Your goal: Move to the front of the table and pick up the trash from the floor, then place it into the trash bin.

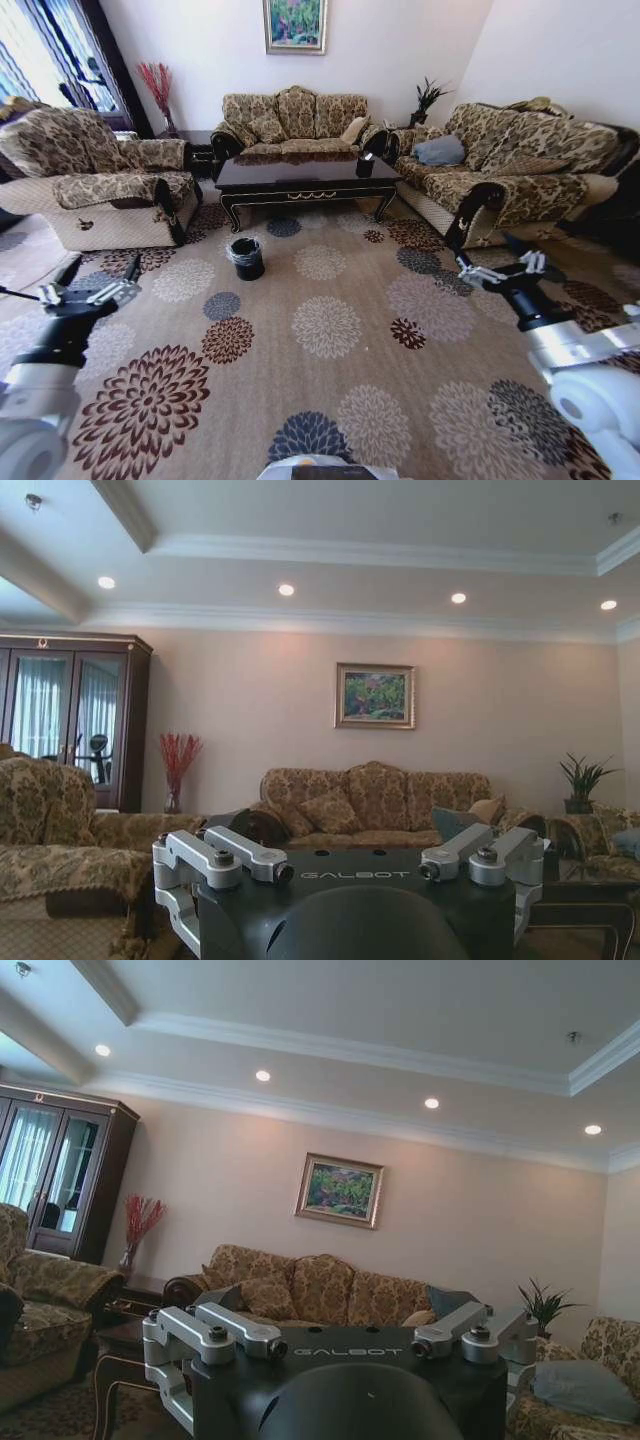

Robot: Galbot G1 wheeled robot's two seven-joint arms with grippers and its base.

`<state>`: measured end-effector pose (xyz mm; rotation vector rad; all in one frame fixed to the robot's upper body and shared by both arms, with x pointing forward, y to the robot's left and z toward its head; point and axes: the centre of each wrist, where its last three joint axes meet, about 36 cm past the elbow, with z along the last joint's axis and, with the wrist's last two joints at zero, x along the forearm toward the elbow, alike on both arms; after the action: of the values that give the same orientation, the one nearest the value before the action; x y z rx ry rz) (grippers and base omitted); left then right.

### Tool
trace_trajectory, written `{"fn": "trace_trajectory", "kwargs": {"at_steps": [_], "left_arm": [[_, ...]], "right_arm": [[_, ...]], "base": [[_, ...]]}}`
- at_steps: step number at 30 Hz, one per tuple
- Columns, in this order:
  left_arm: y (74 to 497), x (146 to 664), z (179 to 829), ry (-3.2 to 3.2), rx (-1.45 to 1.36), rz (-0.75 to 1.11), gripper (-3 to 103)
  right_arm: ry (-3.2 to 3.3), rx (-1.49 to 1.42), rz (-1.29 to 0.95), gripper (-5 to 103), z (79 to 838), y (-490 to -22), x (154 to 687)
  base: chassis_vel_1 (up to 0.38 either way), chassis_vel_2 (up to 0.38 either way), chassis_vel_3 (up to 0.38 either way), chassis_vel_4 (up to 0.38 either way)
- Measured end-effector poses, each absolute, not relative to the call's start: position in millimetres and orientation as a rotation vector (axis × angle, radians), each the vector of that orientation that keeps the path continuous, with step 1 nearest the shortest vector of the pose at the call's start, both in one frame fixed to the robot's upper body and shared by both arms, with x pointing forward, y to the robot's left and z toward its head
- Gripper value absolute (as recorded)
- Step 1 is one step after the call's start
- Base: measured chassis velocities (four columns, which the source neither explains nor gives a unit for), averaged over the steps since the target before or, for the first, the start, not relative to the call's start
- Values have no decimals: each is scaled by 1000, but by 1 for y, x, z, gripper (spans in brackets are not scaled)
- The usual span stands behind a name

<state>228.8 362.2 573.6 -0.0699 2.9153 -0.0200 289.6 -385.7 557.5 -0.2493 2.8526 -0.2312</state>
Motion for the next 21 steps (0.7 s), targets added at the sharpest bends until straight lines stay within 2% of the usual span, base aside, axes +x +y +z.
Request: {"fn": "trace_trajectory", "kwargs": {"at_steps": [9,15,21], "left_arm": [[374,237,532,3003,-148,-7,100],[381,242,497,3073,-192,-81,100],[380,245,493,3076,-183,-113,100]], "right_arm": [[2951,-281,-220,100,513,-380,290],[3025,-285,-227,100,475,-381,285],[3043,-283,-231,100,466,-384,285]], "base": [[0,0,0,0],[0,0,0,0],[0,0,0,0]]}}
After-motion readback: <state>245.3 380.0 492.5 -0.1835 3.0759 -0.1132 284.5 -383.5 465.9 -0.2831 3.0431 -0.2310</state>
